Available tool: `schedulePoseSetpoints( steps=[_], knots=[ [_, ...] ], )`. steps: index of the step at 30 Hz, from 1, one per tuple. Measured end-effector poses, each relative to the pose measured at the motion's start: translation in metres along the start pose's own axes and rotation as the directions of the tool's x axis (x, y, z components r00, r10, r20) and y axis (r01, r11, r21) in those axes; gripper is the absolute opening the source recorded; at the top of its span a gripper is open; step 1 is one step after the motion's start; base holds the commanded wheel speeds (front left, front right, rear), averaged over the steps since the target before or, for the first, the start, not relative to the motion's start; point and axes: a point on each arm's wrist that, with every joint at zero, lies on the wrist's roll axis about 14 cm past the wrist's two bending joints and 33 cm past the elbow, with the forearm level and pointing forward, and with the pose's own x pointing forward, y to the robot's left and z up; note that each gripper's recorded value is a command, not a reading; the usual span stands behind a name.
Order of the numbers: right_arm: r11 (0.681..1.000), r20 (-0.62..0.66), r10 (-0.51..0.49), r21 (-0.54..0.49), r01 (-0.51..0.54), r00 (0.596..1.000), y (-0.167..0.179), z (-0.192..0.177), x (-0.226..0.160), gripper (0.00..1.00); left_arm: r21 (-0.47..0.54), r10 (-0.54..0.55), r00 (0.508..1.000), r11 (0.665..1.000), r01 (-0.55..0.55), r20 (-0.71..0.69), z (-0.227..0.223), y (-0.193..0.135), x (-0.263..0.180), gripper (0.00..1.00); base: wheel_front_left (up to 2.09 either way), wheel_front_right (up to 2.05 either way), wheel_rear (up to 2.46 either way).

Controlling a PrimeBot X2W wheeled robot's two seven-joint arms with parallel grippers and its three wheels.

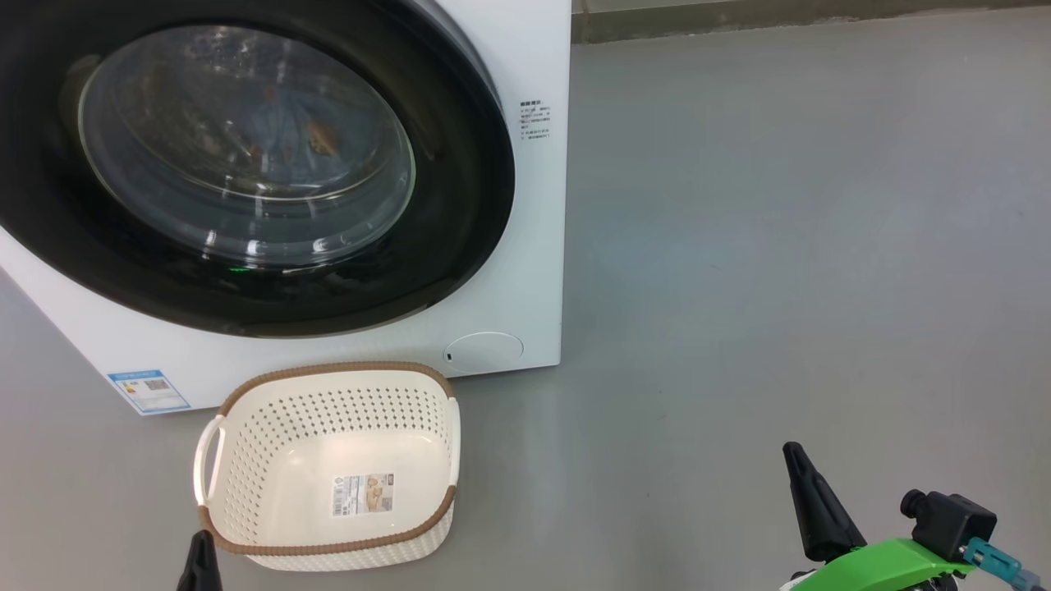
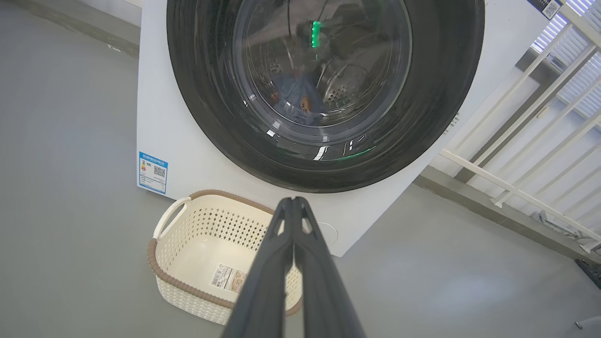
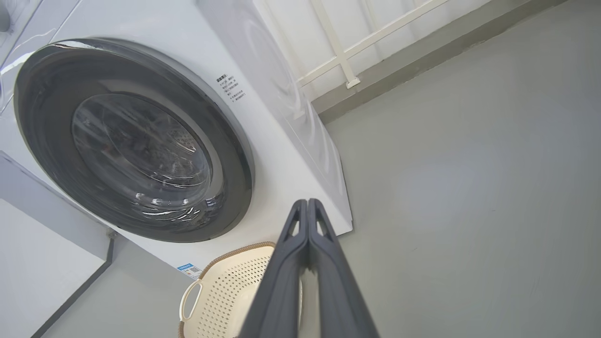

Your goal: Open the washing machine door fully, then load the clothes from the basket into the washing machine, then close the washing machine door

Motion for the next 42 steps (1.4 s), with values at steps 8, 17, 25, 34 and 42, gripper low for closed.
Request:
schedulePoseSetpoints(
  steps=[8,17,25,34,42],
  knots=[
    [0.996,-0.006,-0.019,0.084,0.019,1.000,-0.004,0.000,0.000,0.00,-0.083,0.001,1.000,0.997,-0.002,-0.017,-0.002,0.000,0.004,0.00,0.00,0.00,0.00],
    [0.981,-0.009,-0.043,0.190,0.044,0.999,-0.009,0.001,0.000,0.00,-0.191,0.009,0.999,0.981,-0.016,-0.038,-0.004,0.001,0.008,0.00,0.00,0.00,0.00],
    [0.961,-0.011,-0.064,0.268,0.064,0.998,-0.014,0.003,0.000,0.00,-0.277,0.004,0.999,0.961,-0.016,-0.044,-0.004,-0.001,0.013,0.00,0.00,0.00,0.00],
    [0.930,-0.012,-0.067,0.361,0.067,0.998,-0.015,0.006,0.003,0.00,-0.369,0.003,0.998,0.929,-0.025,-0.060,-0.005,-0.001,0.017,0.00,0.00,0.00,0.00],
    [0.895,-0.012,-0.086,0.438,0.083,0.996,-0.021,0.009,0.003,0.00,-0.448,-0.003,0.997,0.894,-0.030,-0.074,-0.007,-0.002,0.020,0.00,0.00,0.00,0.00]
  ],
)
